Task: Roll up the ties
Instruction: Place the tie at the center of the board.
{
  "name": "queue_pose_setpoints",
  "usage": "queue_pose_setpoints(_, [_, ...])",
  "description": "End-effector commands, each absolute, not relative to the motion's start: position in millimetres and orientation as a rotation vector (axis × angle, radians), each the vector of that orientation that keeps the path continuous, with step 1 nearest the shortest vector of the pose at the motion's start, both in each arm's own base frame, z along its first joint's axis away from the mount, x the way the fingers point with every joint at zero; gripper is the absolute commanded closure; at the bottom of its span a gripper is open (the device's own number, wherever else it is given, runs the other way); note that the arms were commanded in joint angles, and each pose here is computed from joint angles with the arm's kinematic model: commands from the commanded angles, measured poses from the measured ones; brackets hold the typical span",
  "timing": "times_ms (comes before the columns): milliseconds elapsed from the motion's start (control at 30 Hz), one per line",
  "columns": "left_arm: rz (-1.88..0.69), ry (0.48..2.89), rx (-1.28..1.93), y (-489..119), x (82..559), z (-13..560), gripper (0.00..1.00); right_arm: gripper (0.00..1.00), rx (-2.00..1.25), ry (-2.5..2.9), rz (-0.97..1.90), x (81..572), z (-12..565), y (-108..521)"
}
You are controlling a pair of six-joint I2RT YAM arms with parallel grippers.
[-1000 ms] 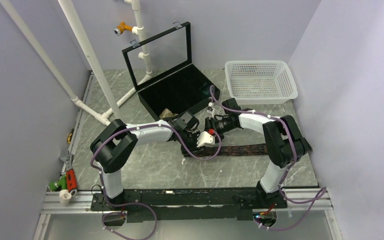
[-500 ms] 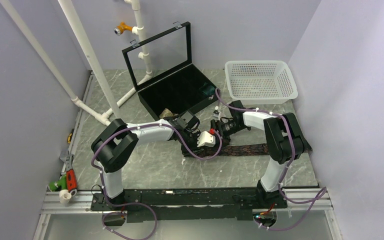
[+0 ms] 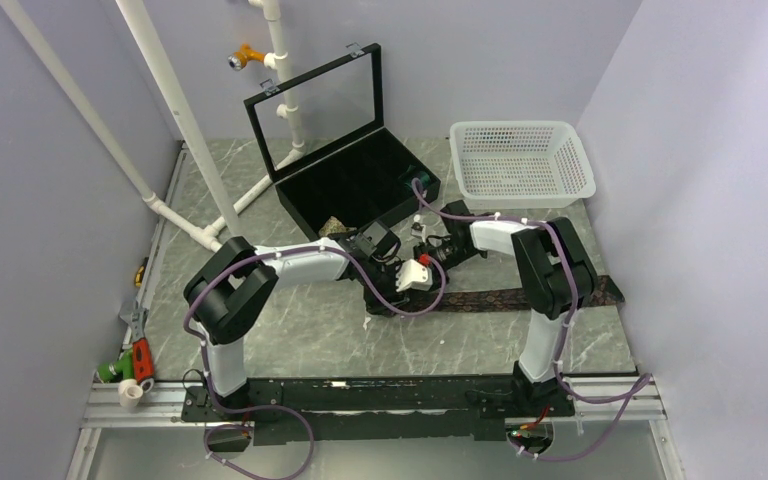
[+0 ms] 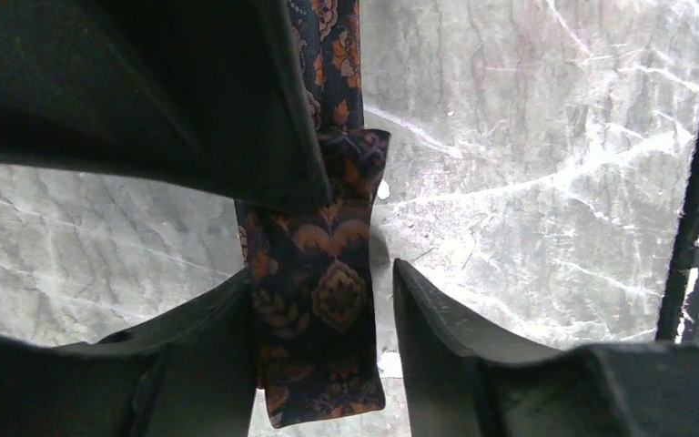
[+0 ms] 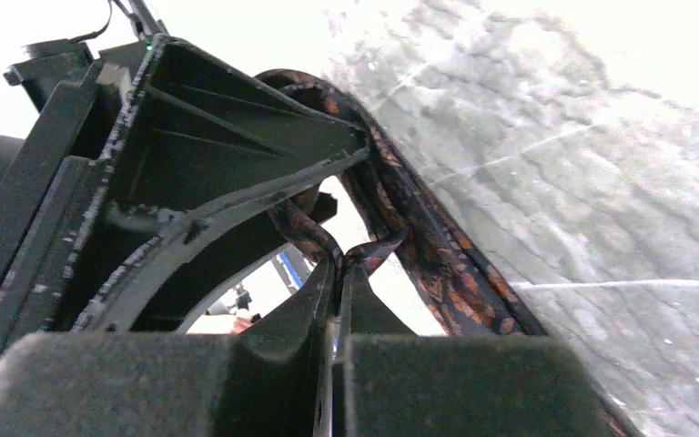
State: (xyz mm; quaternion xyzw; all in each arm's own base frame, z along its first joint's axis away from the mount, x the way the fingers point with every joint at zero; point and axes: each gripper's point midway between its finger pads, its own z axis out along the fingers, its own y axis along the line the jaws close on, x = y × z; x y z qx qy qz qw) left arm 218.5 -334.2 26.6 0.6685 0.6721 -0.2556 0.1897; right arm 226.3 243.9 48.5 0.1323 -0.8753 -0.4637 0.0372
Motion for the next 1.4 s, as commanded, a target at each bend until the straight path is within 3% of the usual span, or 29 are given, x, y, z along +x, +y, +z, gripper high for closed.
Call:
queue_pose_setpoints(0, [-0.771, 1.914, 1.788, -331.5, 223.6, 36.5, 0.37, 1.0, 0.519, -2.763, -1.331, 237.6, 41.7, 235.4])
queue_pose_setpoints(133, [-0.79, 1.829, 1.698, -311.9, 234.1, 56.4, 0.19, 1.0, 0.552, -2.812, -1.205, 234.0, 20.7, 222.1])
queue_pose_setpoints(400, [-0.721, 1.795, 1.802, -308.7, 234.1, 43.6, 0.19, 1.0, 0.532, -2.794, -1.155, 230.4, 3.4, 218.2])
queue_pose_setpoints(567, [-0.758, 1.717, 1.763, -322.7, 238.7, 57.0, 0.01, 1.0, 0.62, -2.805, -1.352, 236.7, 50.3, 233.4])
queue_pose_setpoints(767, [-0.742, 1.747, 1.811, -334.5, 242.1, 37.4, 0.0, 1.0, 0.622, -2.756, -1.441, 234.9, 67.2, 241.8])
queue_pose_setpoints(933, [-0.811, 1.764, 1.882, -327.3, 222.3, 26.5, 0.21, 1.0, 0.616, -2.744, -1.568, 239.3, 91.0, 251.3])
queue_pose_setpoints(1167, [-0.82, 1.719, 1.957, -317.8, 207.7, 26.3, 0.68, 1.0, 0.587, -2.728, -1.557, 240.3, 86.9, 252.3])
queue_pose_setpoints(1233, [-0.816, 1.692, 1.959, -317.8, 207.4, 30.1, 0.67, 1.0, 0.588, -2.728, -1.553, 241.2, 85.8, 252.6])
queue_pose_setpoints(1333, [-0.805, 1.684, 1.936, -319.4, 209.9, 36.3, 0.4, 1.0, 0.578, -2.746, -1.521, 242.3, 80.0, 250.2])
queue_pose_setpoints(1367, [-0.809, 1.686, 1.929, -319.4, 209.8, 39.3, 0.38, 1.0, 0.575, -2.76, -1.489, 241.9, 74.9, 248.2])
